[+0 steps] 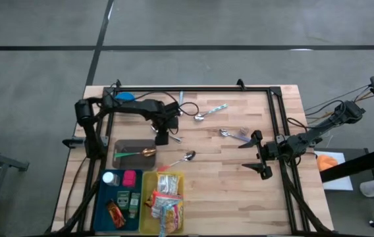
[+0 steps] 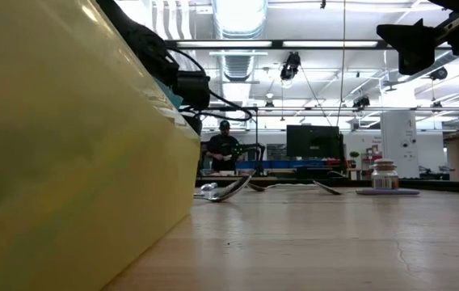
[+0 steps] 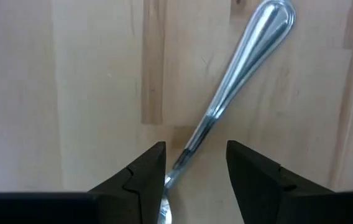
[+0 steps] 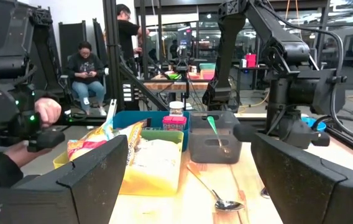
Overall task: Pick & Place Food Item
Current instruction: Put the silver spoon into the gray bin
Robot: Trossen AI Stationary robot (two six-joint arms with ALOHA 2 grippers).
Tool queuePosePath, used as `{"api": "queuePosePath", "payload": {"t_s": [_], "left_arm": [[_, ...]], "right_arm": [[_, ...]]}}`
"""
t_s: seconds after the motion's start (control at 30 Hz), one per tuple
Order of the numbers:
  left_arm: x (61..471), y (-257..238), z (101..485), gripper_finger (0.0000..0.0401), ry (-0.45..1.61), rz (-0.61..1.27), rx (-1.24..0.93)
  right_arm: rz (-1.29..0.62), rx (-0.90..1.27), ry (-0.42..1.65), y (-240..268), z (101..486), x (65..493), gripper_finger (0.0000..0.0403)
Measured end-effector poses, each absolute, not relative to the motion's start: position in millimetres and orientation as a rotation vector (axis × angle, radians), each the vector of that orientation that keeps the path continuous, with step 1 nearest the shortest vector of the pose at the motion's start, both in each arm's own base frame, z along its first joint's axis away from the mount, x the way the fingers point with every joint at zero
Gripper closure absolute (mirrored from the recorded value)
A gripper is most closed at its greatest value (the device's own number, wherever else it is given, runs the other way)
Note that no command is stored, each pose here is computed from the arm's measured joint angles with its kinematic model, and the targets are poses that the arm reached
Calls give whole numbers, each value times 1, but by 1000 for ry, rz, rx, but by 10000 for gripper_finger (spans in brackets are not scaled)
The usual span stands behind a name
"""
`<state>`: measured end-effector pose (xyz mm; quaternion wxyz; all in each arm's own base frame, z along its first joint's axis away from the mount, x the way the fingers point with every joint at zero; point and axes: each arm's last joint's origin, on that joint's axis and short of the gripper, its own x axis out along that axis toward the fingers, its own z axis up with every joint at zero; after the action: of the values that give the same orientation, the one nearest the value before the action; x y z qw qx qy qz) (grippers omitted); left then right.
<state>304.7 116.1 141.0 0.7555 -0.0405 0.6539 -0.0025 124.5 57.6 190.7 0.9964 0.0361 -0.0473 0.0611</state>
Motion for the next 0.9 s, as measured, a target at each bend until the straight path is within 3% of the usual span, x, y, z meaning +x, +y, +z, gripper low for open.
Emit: {"api": "queuePosePath", "payload": {"t_s": [0.57, 0.9], "left_arm": [[301, 114, 135, 235, 1453, 36, -33], [302, 114, 135, 319, 1441, 40, -37]], "right_arm": [[122, 72, -95, 58, 191, 124, 64], [122, 72, -95, 58, 191, 124, 64]]}}
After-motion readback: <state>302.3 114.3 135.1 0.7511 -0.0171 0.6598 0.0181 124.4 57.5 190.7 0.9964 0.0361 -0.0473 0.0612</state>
